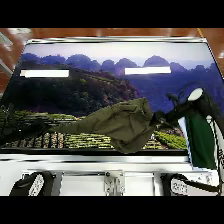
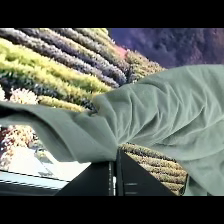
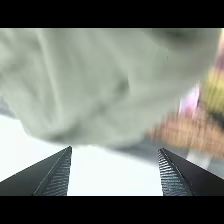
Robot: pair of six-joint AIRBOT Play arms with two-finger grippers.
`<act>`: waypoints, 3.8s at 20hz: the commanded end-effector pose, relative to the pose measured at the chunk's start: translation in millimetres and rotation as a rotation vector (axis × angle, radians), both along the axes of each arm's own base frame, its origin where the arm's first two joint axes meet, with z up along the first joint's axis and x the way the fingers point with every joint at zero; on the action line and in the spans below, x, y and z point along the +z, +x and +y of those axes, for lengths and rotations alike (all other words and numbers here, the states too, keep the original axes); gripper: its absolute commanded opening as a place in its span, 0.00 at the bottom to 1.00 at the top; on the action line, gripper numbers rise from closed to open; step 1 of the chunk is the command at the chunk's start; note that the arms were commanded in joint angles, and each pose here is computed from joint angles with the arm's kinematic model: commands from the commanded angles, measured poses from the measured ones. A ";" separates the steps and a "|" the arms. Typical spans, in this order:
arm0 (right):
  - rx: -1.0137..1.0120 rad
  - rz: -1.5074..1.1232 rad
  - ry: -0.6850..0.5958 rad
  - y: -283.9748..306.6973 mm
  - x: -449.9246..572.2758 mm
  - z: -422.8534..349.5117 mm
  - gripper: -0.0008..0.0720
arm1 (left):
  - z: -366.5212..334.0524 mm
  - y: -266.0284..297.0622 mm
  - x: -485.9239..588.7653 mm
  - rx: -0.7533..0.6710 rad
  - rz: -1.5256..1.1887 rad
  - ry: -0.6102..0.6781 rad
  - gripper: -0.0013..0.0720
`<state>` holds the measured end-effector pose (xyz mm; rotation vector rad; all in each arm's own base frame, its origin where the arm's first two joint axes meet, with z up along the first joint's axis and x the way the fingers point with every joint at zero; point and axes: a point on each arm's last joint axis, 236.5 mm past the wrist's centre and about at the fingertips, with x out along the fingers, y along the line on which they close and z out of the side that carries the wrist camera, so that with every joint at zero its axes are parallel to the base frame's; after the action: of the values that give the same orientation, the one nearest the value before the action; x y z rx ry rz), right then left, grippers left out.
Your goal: Fold the shirts.
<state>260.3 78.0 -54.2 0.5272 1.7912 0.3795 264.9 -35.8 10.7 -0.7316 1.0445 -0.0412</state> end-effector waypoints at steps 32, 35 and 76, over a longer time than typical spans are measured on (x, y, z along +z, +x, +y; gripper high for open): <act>-0.243 -1.888 -0.407 -78.7 571.7 -43.2 0.09 | 13.4 -63.1 550.5 0.159 -1.302 0.575 0.06; -0.182 -1.701 -0.443 -73.0 526.5 -46.0 0.09 | 17.8 -61.1 510.1 0.111 -1.132 0.637 0.07; -0.276 -0.802 -0.309 232.5 61.3 -4.0 0.09 | 12.7 172.8 -17.4 0.036 0.020 -0.096 0.07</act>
<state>467.4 60.3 40.1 0.2012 0.9716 0.0892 402.2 -4.1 43.7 -0.7210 1.0390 -0.0693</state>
